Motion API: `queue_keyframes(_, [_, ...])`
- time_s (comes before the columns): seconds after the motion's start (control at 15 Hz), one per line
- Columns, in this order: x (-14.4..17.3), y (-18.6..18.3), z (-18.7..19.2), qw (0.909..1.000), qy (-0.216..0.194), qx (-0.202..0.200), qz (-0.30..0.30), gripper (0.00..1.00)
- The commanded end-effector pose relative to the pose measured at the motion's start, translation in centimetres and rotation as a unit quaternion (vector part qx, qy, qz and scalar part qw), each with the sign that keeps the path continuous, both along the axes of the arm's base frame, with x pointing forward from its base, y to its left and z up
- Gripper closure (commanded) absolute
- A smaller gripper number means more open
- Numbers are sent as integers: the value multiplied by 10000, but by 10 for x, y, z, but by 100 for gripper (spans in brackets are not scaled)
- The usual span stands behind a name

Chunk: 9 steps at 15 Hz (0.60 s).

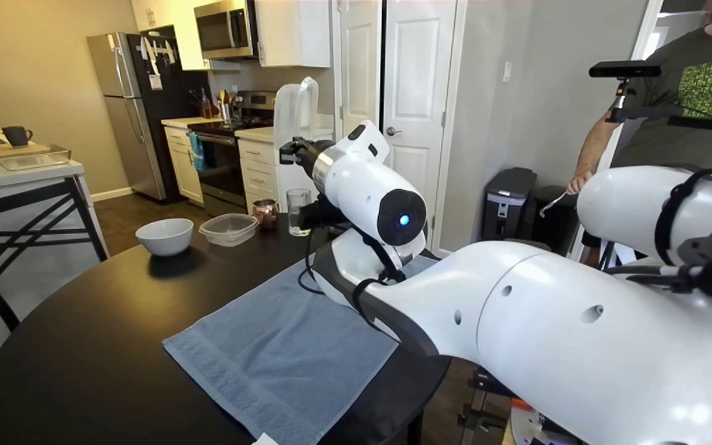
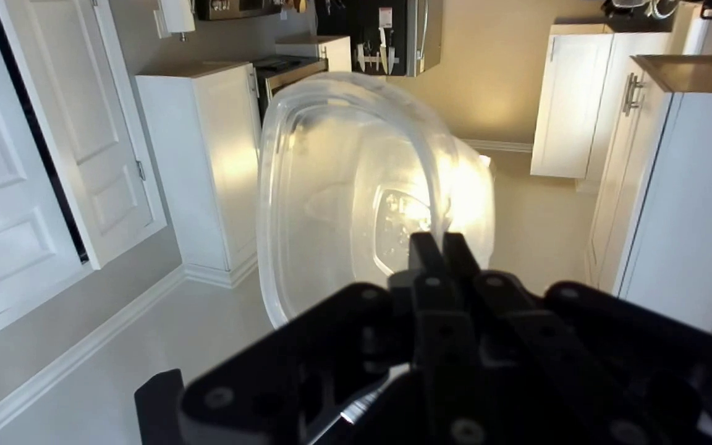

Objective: Take the candy out of the bowl

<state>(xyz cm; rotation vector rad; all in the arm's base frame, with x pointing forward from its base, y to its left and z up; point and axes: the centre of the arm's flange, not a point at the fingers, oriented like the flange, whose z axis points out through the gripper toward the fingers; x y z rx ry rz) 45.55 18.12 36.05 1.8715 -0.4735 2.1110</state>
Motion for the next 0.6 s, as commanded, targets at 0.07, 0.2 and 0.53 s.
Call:
queue_keyframes(0.07, [4, -46, -64, 9992, 358, -161, -105, 99])
queue_keyframes(0.2, [4, -49, -90, 9943, 1048, 18, -193, 99])
queue_keyframes(0.53, [11, -52, -126, 9817, 1864, 340, -184, 99])
